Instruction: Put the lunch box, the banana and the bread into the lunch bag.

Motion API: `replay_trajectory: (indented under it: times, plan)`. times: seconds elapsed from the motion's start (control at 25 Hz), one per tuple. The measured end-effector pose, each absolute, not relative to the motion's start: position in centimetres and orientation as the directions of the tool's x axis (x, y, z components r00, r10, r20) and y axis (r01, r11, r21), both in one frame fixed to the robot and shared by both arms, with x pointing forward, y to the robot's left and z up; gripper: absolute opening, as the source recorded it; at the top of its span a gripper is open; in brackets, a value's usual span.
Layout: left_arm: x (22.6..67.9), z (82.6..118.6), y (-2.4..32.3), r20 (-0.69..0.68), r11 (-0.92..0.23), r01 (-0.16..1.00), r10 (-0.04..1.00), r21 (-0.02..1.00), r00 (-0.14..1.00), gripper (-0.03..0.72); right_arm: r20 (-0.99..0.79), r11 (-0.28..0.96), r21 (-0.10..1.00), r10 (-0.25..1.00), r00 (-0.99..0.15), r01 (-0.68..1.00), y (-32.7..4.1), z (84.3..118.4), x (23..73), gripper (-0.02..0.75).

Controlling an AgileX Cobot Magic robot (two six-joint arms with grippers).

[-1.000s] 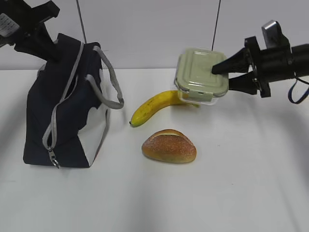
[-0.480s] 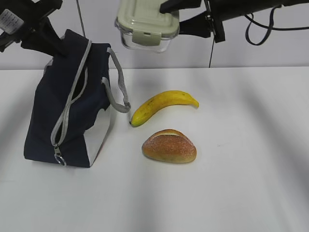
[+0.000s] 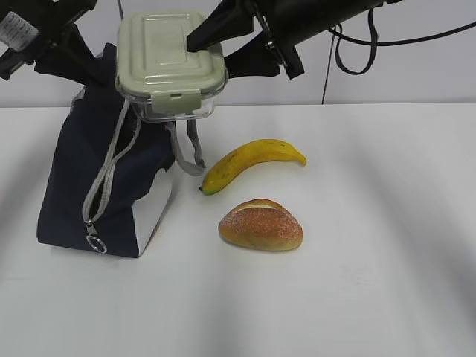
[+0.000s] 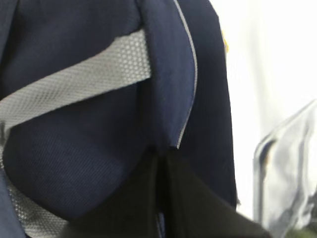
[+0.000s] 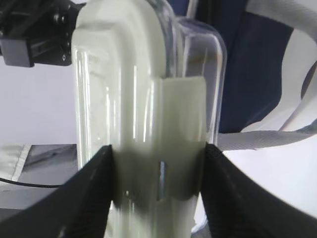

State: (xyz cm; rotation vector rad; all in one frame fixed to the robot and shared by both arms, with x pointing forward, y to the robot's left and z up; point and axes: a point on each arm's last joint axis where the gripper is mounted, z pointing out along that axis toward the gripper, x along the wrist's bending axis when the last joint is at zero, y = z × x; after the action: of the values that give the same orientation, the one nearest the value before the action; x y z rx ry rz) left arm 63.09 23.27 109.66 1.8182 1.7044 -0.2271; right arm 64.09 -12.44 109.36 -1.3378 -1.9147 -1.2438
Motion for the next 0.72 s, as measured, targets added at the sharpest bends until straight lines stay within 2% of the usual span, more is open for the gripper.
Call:
replay_trajectory:
  times: [0.2, 0.4, 0.72]
  plan:
    - [63.1, 109.7, 23.2, -0.533, 0.034, 0.947, 0.833, 0.319, 0.149, 0.001, 0.800, 0.137, 0.362, 0.462, -0.383, 0.922, -10.9, 107.9, 64.1, 0.386]
    - [63.0, 109.7, 23.2, -0.537, 0.032, 0.949, 0.830, 0.314, 0.149, 0.001, 0.785, 0.096, 0.340, 0.518, -0.339, 0.935, -10.6, 105.3, 65.5, 0.386]
    - [63.0, 109.8, 23.0, -0.558, 0.040, 0.950, 0.816, 0.310, 0.148, 0.001, 0.728, 0.033, 0.332, 0.626, -0.279, 0.943, -10.8, 103.4, 66.7, 0.386]
